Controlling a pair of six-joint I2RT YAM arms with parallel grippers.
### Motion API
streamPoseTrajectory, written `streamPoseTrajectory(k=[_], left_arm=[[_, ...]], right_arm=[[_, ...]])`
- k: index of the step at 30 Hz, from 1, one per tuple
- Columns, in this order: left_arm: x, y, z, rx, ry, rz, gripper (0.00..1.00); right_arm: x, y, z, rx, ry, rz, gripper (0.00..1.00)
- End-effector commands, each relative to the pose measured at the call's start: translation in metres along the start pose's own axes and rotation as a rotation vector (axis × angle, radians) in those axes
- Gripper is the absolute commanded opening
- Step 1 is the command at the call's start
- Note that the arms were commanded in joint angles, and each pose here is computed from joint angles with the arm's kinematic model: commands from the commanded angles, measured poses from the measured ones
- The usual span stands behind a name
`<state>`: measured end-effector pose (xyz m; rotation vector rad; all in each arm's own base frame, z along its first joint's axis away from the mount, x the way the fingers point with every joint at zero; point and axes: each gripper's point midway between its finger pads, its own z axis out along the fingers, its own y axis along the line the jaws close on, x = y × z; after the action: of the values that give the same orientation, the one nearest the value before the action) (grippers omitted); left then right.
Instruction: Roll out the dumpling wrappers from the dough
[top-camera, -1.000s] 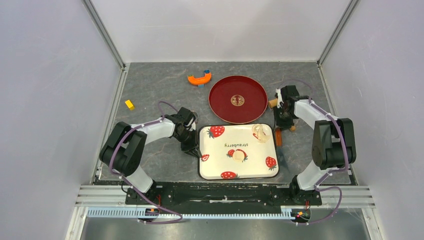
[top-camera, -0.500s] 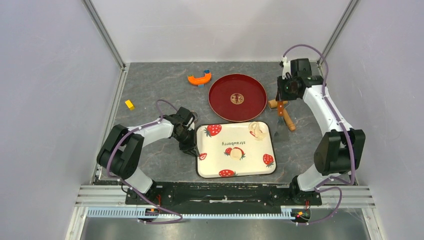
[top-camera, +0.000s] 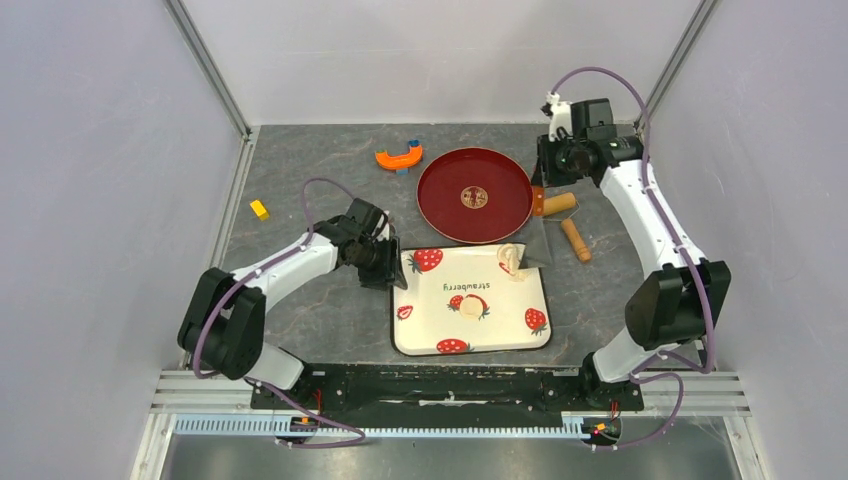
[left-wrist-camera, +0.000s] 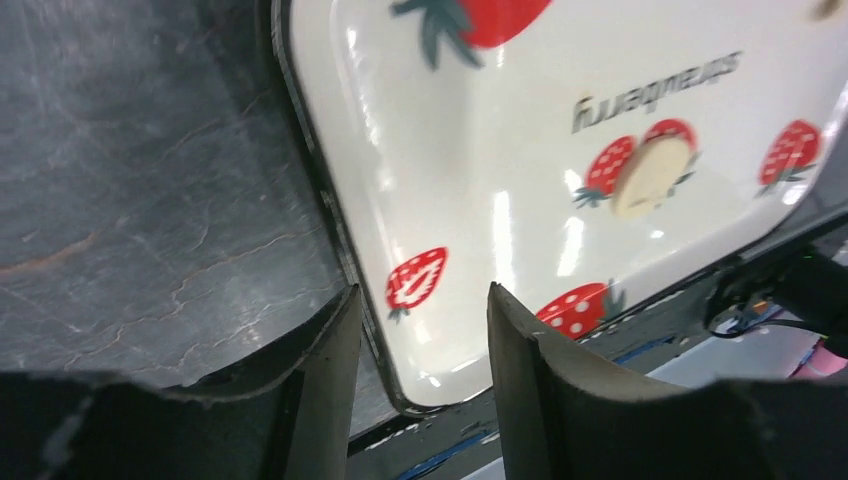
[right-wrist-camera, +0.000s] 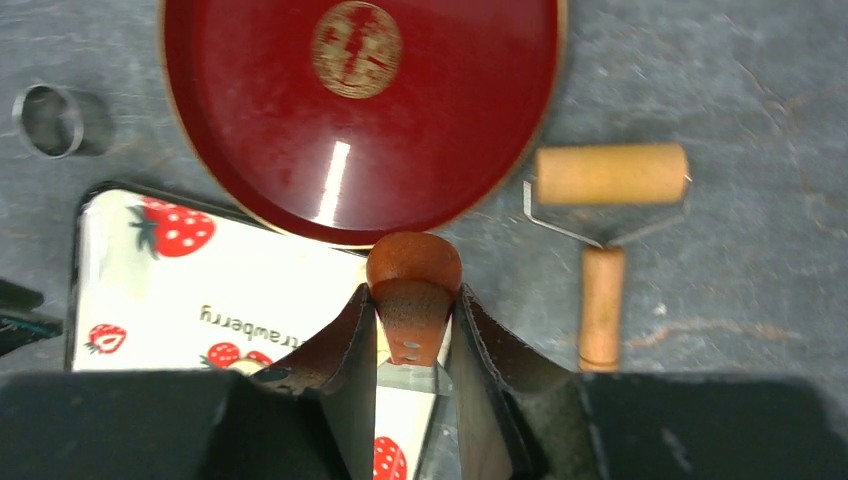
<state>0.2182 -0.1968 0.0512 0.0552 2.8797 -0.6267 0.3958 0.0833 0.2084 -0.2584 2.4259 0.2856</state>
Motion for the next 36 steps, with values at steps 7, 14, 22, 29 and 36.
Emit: streamPoseTrajectory(k=[7, 14, 22, 29, 36], left_arm=[[-0.064, -0.055, -0.064, 0.184, -0.227, 0.01, 0.58], [-0.089, -0.088, -0.12, 0.423, -0.401, 0.043, 0.66], [-0.088, -0.125, -0.164, 0.622, -0.485, 0.206, 0.7], [-0.087, -0.124, -0.158, 0.595, -0.449, 0.222, 0.7], [-0.095, -0.113, -0.141, 0.492, -0.457, 0.17, 0.62]], right_arm=[[-0.047, 0.12, 0.005, -0.3, -0.09, -0.155, 0.0], [-0.064, 0.205, -0.013, -0.615, -0.137, -0.155, 0.0], [-0.056, 0.264, -0.028, -0.779, -0.128, -0.139, 0.0], [-0.043, 0.296, -0.03, -0.833, -0.091, -0.11, 0.0], [-0.032, 0.309, -0.023, -0.825, -0.039, -0.071, 0.0]])
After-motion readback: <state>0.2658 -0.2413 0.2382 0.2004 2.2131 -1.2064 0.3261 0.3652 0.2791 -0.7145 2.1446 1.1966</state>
